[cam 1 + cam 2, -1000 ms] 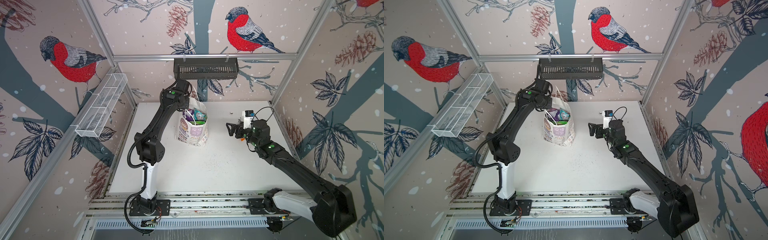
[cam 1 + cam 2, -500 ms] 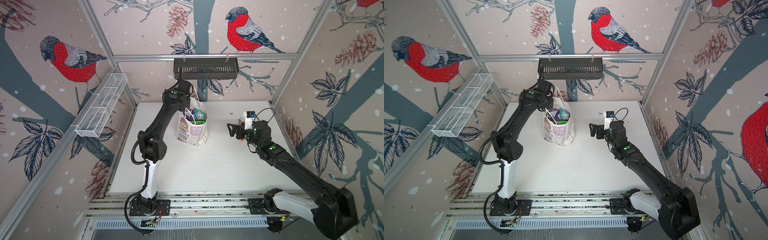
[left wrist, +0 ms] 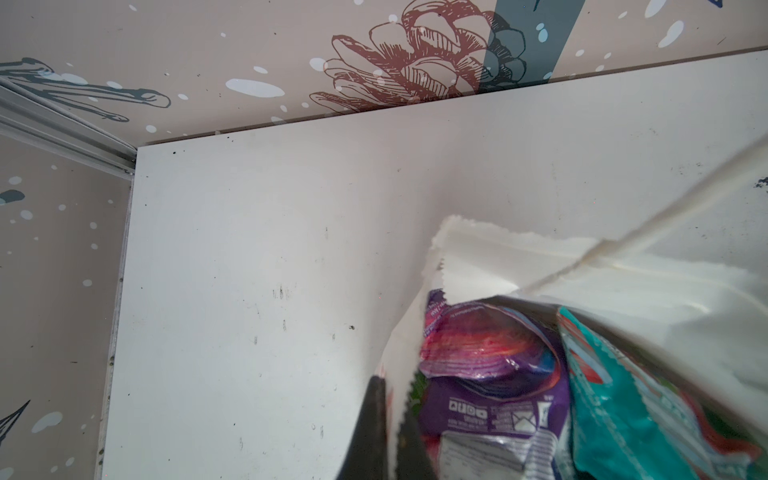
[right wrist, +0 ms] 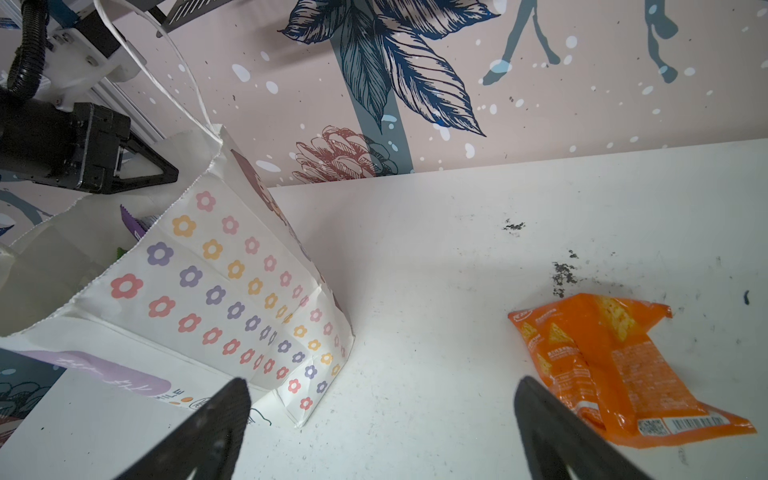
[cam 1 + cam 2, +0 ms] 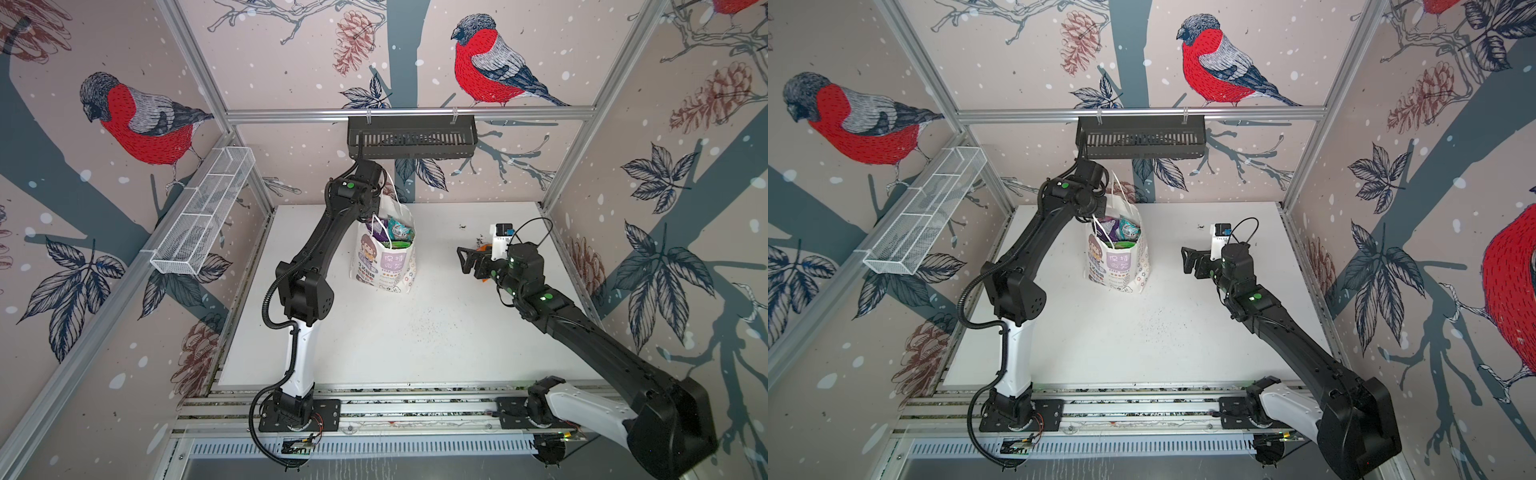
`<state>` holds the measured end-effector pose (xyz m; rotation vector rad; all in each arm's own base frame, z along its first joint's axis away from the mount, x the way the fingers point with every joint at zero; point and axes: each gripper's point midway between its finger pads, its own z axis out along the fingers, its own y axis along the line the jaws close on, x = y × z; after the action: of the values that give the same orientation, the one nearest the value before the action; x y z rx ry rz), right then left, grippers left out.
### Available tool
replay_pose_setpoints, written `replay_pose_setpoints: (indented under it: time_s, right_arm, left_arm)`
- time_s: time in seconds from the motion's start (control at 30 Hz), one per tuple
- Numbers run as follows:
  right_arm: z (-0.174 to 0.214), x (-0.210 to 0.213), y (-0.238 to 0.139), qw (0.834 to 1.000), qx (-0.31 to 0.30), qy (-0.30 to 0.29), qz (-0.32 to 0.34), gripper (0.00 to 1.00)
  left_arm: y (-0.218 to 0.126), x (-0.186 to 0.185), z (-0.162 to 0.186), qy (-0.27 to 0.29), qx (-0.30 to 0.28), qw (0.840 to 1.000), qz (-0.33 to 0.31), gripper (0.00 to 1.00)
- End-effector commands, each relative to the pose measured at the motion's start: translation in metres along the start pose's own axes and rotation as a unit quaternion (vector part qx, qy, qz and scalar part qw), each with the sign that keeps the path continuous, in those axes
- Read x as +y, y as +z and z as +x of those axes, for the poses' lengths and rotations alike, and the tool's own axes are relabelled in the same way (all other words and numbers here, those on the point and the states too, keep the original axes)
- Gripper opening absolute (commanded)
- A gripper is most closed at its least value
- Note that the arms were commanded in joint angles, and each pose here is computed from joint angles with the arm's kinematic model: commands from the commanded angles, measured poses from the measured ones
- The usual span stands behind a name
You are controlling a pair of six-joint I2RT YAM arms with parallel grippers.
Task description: Take the snacks out of the paper bag
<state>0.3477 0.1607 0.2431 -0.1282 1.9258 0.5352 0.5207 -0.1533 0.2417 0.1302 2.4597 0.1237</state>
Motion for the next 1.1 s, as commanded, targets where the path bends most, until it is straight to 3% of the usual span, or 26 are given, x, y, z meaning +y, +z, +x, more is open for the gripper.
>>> replay_pose_setpoints:
  time_s: [0.0,1.07]
  right_arm:
    - [-0.004,-0.002,-0.001,1.000,-0.010,0.003,0.005,1.00]
    - [0.003,-0.010,0.003,1.000,-0.006,0.011,0.012,1.00]
  left_arm:
    - [-0.011,0.006,-0.008,0.001,-0.017,1.000,-0.007,0.00]
    - [-0.027,0.004,-0.030,-0.005,-0.059,0.998,0.008,0.00]
